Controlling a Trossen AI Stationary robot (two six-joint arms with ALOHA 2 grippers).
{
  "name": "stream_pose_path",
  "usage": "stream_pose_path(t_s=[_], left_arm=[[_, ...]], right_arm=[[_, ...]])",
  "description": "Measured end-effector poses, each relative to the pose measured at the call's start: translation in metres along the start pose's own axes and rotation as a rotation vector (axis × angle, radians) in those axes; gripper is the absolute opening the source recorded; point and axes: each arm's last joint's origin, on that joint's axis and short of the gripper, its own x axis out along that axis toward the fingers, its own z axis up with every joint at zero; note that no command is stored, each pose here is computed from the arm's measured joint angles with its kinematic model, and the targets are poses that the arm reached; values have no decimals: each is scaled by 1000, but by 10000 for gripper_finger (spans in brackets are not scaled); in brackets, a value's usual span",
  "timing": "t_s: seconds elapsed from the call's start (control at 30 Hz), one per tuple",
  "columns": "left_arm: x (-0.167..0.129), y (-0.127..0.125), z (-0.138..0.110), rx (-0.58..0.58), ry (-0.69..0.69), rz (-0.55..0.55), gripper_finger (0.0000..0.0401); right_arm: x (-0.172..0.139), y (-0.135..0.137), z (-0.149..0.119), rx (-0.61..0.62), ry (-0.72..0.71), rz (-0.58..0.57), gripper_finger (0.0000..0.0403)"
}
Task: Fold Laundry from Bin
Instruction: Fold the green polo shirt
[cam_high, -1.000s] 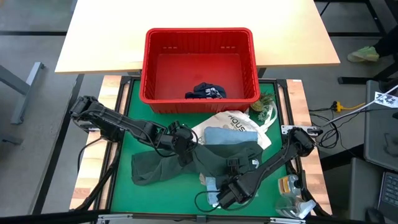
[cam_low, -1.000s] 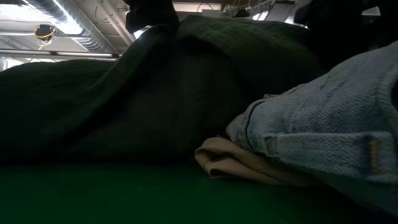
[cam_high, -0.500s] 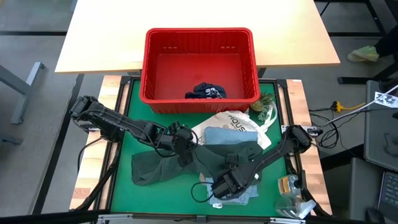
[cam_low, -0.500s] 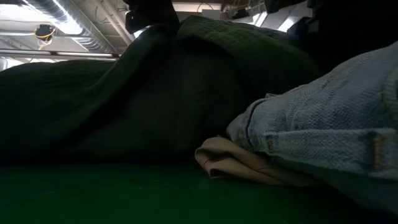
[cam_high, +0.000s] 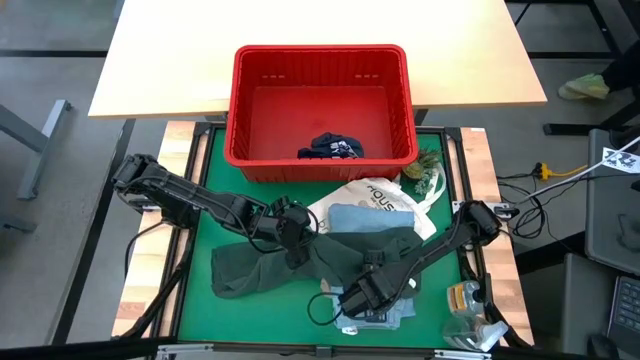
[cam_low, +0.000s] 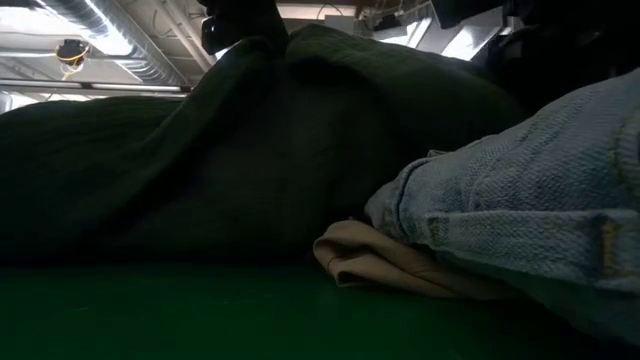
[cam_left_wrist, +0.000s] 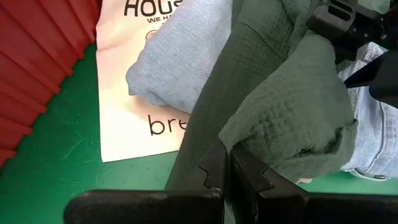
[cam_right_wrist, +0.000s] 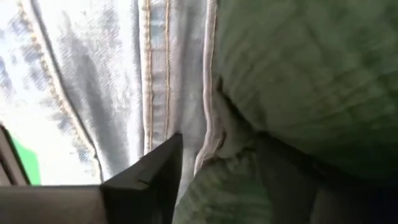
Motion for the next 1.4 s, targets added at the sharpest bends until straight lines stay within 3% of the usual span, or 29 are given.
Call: stream_pose_path(t_s=[0.23,0.83,1.23,1.4], left_arm=[[0,0,0,0,0,0,0],[0,0,0,0,3,-3,0],[0,0,0,1,3,-3,0],[0,0,0,1,3,-3,0]], right_arm=[[0,-6,-1,11,48,-10,226],[-8,-23,9,35,12,-88,171],[-8,-20,5,-45,116,72,161],[-9,-23,-3,-41,198,37,161]])
